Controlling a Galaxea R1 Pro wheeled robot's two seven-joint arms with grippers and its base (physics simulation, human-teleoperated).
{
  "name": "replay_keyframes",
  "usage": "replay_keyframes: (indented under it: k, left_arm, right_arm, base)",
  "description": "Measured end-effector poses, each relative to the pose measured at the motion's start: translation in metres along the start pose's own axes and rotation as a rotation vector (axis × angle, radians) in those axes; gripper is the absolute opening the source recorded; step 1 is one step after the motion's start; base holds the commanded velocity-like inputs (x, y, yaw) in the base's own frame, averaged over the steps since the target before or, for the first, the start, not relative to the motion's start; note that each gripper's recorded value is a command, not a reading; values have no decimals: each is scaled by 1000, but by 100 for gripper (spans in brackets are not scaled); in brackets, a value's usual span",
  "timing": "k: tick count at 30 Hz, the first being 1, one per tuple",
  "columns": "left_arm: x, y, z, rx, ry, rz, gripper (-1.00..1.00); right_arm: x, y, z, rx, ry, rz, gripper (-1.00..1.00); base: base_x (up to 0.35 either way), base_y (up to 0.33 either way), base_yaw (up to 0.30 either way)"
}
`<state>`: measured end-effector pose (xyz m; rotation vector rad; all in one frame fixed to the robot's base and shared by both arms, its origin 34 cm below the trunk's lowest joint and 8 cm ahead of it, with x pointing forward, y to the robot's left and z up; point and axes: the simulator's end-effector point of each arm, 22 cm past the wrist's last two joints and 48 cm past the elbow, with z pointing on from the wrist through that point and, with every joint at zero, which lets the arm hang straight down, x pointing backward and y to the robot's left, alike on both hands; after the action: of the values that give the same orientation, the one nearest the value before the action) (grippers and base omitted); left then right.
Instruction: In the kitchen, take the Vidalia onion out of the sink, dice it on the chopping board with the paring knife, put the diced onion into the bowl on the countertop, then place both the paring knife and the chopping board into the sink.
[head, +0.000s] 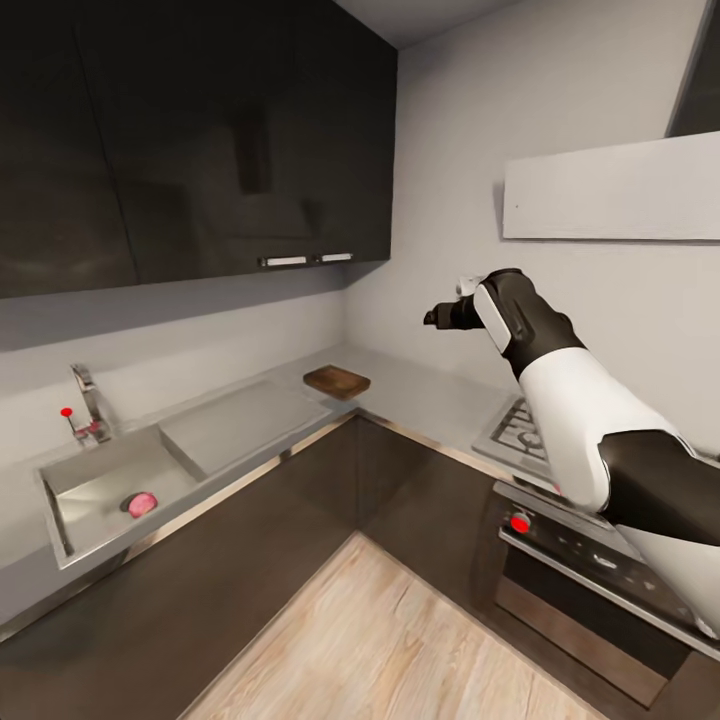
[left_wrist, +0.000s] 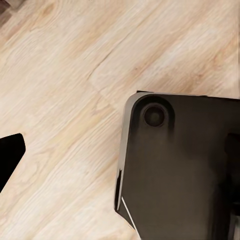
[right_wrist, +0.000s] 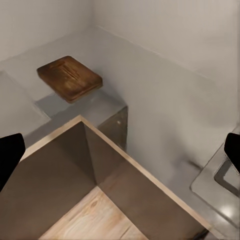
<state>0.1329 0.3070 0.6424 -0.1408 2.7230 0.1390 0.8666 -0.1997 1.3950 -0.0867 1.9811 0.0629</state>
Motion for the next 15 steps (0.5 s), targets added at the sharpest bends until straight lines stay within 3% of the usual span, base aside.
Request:
replay_keyframes:
  k: [5,15]
  left_arm:
    - [0,0,0,-1,1,-1,100]
    - [3,1,-1,-2,8,0,100]
  right_arm:
    - [3,2,2,-2,6,0,100]
    - [12,1,9,0,25,-2,100]
  base:
    - [260,-142,150]
    - [261,-112,240]
